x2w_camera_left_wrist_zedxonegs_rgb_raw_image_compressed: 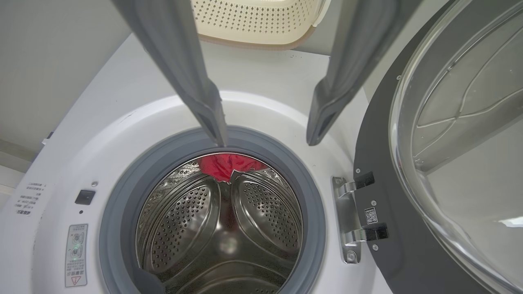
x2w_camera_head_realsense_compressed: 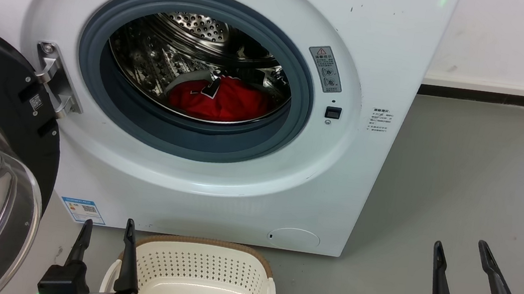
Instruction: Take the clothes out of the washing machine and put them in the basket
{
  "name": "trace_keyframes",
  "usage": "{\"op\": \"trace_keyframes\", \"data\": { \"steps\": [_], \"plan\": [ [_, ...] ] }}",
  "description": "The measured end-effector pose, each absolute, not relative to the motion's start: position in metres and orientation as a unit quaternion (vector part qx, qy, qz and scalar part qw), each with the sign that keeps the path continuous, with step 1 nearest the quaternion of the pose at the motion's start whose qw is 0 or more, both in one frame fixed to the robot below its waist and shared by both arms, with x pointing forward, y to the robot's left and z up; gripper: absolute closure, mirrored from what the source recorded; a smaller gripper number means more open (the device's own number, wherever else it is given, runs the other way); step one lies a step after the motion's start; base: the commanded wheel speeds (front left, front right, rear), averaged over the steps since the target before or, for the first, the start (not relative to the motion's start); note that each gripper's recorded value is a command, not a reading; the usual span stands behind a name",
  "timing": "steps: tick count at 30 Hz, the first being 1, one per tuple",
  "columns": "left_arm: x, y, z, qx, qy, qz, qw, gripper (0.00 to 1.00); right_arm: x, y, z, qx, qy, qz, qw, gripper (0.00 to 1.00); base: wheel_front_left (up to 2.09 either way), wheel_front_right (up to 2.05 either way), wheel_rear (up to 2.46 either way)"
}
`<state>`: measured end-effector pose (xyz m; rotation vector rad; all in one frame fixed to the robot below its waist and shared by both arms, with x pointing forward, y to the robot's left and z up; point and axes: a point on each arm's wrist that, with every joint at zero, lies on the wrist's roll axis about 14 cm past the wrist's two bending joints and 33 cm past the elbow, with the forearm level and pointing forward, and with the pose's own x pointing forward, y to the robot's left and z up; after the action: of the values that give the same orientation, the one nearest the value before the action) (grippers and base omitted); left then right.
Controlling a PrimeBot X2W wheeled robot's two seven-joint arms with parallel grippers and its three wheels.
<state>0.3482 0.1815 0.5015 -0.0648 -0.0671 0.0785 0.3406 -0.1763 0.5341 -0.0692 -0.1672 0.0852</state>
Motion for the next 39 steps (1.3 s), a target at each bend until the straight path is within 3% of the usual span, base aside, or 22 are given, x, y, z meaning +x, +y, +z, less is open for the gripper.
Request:
{"op": "trace_keyframes", "data": {
  "steps": [13,20,29,39],
  "plan": [
    [0.35,0.18,0.499,-0.037,-0.029,0.038,0.998,0.0,0.34,-0.175,0.533,-0.033,-0.083,0.045,0.995,0.0,0.0,0.0,0.0],
    [0.379,0.167,0.514,-0.031,-0.052,0.004,0.998,0.0,0.343,-0.174,0.529,-0.032,-0.075,0.045,0.996,0.0,0.0,0.0,0.0],
    [0.46,0.154,0.532,-0.003,-0.07,-0.046,0.997,0.0,0.367,-0.177,0.526,-0.033,-0.071,0.041,0.996,0.0,0.0,0.0,0.0],
    [0.573,0.146,0.504,0.04,-0.021,-0.085,0.995,0.0,0.407,-0.19,0.5,-0.027,-0.041,0.024,0.999,0.0,0.0,0.0,0.0]
  ]
}}
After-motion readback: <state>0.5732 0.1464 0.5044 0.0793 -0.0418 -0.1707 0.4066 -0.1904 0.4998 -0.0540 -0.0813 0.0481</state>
